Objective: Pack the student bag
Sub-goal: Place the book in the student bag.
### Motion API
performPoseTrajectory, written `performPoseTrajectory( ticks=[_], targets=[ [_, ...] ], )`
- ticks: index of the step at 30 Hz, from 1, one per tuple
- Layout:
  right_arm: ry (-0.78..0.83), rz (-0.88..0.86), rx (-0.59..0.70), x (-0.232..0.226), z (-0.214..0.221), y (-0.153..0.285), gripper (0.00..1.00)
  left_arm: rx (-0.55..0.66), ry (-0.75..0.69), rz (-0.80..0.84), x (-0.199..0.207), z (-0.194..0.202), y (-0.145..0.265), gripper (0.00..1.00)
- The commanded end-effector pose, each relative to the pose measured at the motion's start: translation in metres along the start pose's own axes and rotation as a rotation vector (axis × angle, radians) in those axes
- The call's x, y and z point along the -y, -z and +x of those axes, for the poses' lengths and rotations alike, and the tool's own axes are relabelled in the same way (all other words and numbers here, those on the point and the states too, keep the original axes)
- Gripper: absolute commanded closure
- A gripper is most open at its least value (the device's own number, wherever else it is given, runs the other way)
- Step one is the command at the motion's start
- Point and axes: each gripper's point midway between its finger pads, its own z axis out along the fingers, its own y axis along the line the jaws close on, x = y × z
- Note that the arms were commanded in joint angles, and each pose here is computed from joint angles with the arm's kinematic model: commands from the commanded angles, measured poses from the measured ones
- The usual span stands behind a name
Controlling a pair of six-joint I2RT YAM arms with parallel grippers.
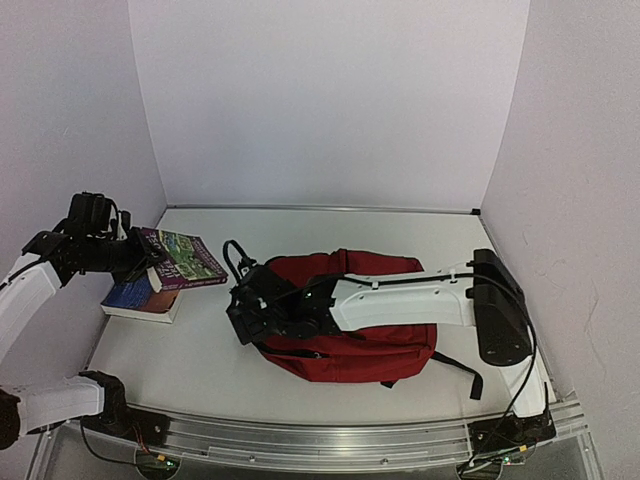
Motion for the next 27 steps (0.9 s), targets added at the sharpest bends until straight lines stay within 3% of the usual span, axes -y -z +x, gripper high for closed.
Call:
performPoseTrajectory(
  ticks=[1, 6, 8, 14, 17, 22, 23, 27],
  targets=[
    [0.081, 0.147, -0.05, 0.014, 0.019, -0.024, 0.02, 0.089, -0.051, 0.082, 0.024, -0.02, 0.016, 1.0],
    [0.109, 0.275, -0.065, 0.029, 0.035, -0.045, 0.02, 0.089, -0.049, 0.082, 0.024, -0.02, 0.016, 1.0],
    [0.1, 0.318, -0.06, 0.036, 0.037, -0.045, 0.08, 0.089, -0.046, 0.084, 0.023, -0.019, 0.017, 1.0],
    [0.055, 0.336, -0.031, 0.044, 0.027, -0.03, 0.4, 0.088, -0.049, 0.103, 0.026, -0.016, 0.022, 1.0],
    [0.03, 0.328, -0.016, 0.045, 0.021, -0.022, 0.64, 0.077, -0.05, 0.118, 0.028, -0.014, 0.022, 1.0],
    [-0.046, 0.271, 0.027, 0.043, 0.001, -0.002, 0.95, 0.054, -0.053, 0.142, 0.032, -0.009, 0.022, 1.0],
    [-0.063, 0.256, 0.034, 0.043, -0.002, 0.001, 1.0, 0.05, -0.056, 0.149, 0.033, -0.008, 0.022, 1.0],
    [-0.136, 0.2, 0.083, 0.047, -0.025, 0.029, 1.0, -0.003, -0.109, 0.269, 0.053, 0.003, 0.028, 1.0]
  ],
)
